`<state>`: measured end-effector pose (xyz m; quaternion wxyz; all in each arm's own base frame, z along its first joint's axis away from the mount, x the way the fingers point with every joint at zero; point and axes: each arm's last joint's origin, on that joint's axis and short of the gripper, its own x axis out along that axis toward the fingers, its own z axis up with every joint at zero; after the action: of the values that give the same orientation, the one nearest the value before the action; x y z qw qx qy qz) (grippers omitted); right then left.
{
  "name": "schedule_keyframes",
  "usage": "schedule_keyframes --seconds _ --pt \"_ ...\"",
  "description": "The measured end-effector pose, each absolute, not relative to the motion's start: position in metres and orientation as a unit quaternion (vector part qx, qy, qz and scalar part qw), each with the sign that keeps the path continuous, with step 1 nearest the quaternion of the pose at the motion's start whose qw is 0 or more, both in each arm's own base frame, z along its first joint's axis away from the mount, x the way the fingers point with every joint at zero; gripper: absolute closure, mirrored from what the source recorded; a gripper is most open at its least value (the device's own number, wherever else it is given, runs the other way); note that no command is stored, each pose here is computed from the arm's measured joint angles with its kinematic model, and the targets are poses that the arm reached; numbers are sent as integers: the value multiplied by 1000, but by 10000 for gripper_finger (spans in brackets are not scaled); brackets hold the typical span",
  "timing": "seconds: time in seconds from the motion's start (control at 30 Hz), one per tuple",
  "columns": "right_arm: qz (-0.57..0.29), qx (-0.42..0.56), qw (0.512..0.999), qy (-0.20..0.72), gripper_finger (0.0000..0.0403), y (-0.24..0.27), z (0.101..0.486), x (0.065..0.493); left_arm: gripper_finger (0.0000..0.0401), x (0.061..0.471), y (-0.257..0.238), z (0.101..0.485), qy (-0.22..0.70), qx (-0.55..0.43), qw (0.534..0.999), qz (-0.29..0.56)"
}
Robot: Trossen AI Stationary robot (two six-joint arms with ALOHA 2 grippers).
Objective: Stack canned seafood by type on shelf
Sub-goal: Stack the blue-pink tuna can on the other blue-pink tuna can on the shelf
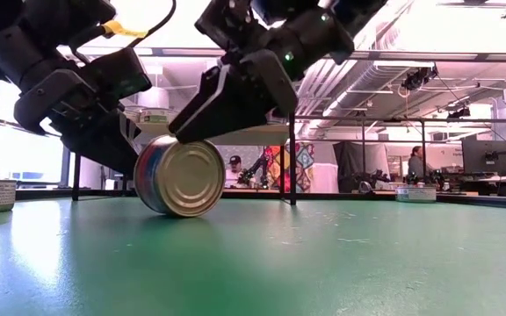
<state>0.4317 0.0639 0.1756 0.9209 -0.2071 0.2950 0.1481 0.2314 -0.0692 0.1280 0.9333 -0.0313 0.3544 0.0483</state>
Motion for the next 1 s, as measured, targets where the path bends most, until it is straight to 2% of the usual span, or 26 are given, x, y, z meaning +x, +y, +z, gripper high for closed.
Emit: schedule_keyframes --seconds 0.23,0.33,0.47,0.63,0.83,1.0 --pt "150 -214 915 308 62 58 165 434 401 232 -69 128 353 -32 934 48" --pt "153 -219 911 315 78 60 158 435 401 231 -69 128 354 -32 934 48" --pt "153 -216 911 315 129 65 157 434 401 232 -69 128 354 -31 934 48" --pt "119 -216 912 326 224 74 157 432 401 231 -71 128 353 -13 934 49" --pt "91 -139 929 330 226 84 148 421 401 221 -90 139 314 72 942 95" --pt "58 -86 968 229 226 94 127 392 401 211 -113 154 261 103 956 85"
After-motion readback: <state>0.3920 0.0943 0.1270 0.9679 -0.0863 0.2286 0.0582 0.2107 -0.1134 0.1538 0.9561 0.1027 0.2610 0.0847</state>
